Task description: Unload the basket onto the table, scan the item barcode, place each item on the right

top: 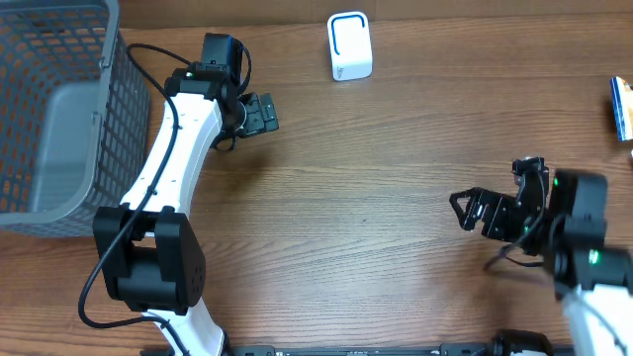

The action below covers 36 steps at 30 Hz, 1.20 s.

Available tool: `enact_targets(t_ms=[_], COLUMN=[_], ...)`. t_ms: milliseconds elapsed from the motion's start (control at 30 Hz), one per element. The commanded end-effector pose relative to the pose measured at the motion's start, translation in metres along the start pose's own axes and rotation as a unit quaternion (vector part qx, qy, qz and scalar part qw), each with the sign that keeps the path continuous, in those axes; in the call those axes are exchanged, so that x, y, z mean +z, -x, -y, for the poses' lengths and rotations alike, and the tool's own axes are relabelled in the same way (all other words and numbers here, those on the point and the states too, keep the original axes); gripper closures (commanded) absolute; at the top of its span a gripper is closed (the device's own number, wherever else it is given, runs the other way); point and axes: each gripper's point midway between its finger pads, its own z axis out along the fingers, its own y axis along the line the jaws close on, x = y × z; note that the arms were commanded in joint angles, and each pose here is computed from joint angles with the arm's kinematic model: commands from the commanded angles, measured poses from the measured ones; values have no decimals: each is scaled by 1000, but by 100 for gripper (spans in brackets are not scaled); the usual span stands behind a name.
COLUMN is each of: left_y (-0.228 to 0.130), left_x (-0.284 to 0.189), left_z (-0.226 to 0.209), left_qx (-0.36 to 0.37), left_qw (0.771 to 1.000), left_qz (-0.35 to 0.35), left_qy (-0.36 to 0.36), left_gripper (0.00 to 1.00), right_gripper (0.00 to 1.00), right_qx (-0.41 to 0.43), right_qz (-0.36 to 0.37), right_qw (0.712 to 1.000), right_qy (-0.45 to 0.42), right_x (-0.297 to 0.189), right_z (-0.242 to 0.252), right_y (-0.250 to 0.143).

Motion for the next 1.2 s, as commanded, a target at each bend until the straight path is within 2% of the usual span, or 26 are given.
enact_targets(t_ms=[0, 167, 400, 767, 1167], left_y=[6, 6, 6, 6, 6], left_x=[-7, -7, -7, -7, -7], left_z=[3, 3, 3, 3, 3], left_qx=[9, 9, 9, 9, 9], left_qw=[1000, 1000, 1000, 1000, 1000], left_qz=[12, 12, 12, 12, 12], left_qy=[-2, -2, -2, -2, -2], left_gripper=[0, 0, 0, 0, 0], right_gripper=[0, 0, 0, 0, 0], right_qx=[-85, -152, -212, -227, -242], right_qz=[80, 189, 282, 357, 393], right_qw=[990, 965, 929, 903, 884], right_qy=[80, 98, 112, 73, 74], right_x=[-9, -17, -22, -41, -38], right_z=[-28, -31, -32, -27, -28], right_y=[-2, -7, -19, -4, -1])
